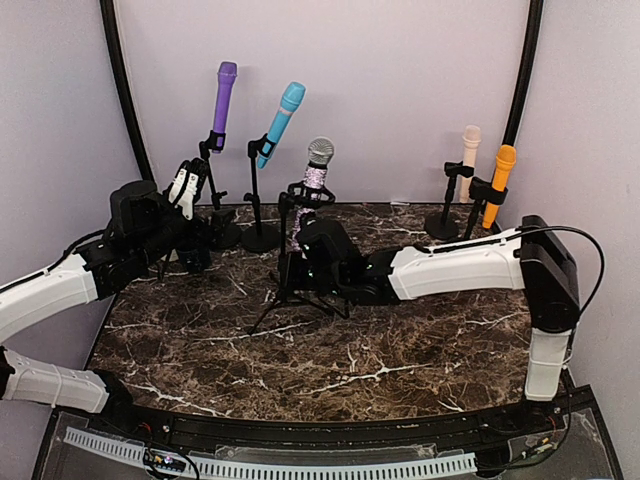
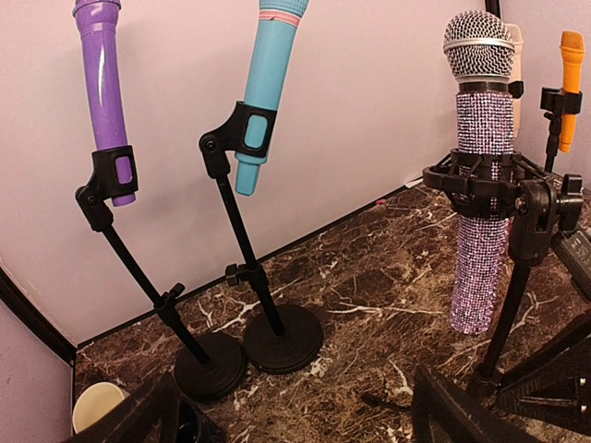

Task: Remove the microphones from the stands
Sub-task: Unscrew the knob on the stand of the microphone stand.

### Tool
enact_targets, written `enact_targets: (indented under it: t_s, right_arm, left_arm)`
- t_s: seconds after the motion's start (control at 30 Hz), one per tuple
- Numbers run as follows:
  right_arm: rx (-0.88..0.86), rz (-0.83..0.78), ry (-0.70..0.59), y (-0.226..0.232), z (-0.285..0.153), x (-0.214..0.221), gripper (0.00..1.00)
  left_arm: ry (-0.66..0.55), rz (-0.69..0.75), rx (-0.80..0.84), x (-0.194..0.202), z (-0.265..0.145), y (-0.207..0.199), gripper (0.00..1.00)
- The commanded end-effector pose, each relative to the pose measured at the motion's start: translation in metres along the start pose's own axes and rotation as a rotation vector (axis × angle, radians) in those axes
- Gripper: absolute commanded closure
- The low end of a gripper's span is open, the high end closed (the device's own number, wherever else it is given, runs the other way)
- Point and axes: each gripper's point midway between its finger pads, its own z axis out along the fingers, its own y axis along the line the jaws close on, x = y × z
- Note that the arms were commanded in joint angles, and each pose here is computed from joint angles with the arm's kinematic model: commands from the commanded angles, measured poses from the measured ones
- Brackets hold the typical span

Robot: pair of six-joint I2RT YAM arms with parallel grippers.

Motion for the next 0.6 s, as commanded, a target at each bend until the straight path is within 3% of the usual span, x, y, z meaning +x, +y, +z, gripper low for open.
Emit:
enact_targets:
  t_s: [0.0,0.57]
  right_arm:
    - [0.071,-0.147,-0.032,0.009,0.003,0.000,1.00]
    - [0.202,-0.459,-0.040,0.021,0.004,0.018,1.00]
  left_arm:
    - [-0.037,0.006,-0.009,-0.009,-0.007,0.002,0.11]
    - [-0.049,0.003,-0.007,-0.012,-0.010,0.003,0.11]
